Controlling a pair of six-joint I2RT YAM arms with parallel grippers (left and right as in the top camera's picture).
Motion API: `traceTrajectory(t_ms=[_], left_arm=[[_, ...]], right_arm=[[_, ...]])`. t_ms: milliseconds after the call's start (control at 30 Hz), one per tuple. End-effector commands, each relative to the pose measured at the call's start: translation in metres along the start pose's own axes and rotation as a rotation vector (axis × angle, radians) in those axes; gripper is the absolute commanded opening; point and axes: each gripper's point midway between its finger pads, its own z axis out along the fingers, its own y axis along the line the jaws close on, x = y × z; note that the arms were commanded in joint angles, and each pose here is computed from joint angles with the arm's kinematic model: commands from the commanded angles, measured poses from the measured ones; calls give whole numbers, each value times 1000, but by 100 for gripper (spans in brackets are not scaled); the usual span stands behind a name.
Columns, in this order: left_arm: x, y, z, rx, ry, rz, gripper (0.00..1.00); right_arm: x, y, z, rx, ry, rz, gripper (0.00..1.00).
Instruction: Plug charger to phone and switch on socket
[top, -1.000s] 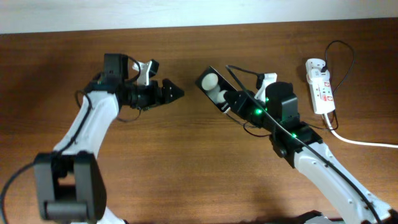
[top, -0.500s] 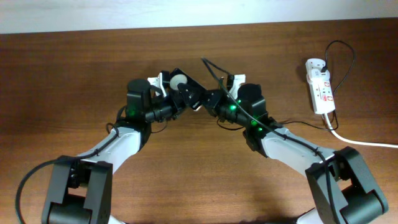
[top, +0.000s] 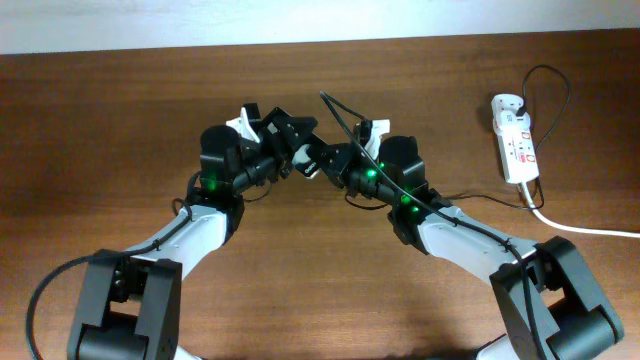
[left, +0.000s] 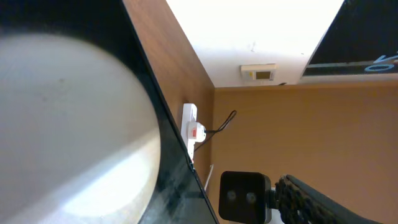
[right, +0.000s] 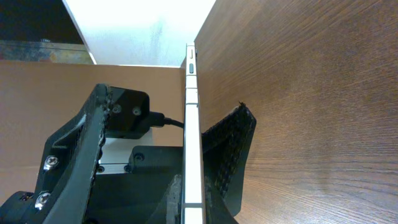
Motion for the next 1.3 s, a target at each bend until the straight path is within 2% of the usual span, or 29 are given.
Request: traceTrajectory(t_ms=[0,100,133,267,367,567,767,800,833,900,1000,1133,1267], left_arm=[[-8,-8,-3,18,-37,19,76],[-8,-8,-3,17,-41,19,65],[-10,-8,-4,16,-46,15,58],[-21,-14,-8,47,-74,-34,55],[-23,-25,-9,92,-78,-43,47],[-23,-27,-9,100,-79,-55,25],[-23,-27,-9,101,-78,-65,9],[-23,-27,-9,101,-78,-76,7],[-23,-27,-9,101,-78,-81,4],[-24,-27,-10,101,-79,-82,0],[-29,-25,-15,105,-73,-105,0],[-36,-18,-26,99,-40,-126,0],[-30,-4,-31,59,17,-177,0]], right_arm=[[-10,1,0,8,-52,10,4],[-18,-1,-3,14,-79,38,4],[-21,-1,-4,14,-86,60,4],[-28,-3,-5,17,-117,126,4],[-29,-5,-5,24,-123,156,4],[-28,-11,-6,48,-122,167,4],[-21,-16,-5,65,-87,178,4],[-20,-16,-5,64,-82,174,21],[-19,-15,-5,63,-75,161,47],[-15,-14,-5,58,-45,95,87],[-17,-11,-10,39,-5,-7,99],[-24,-9,-29,64,9,-182,99],[-22,-27,-59,244,-2,-318,99]])
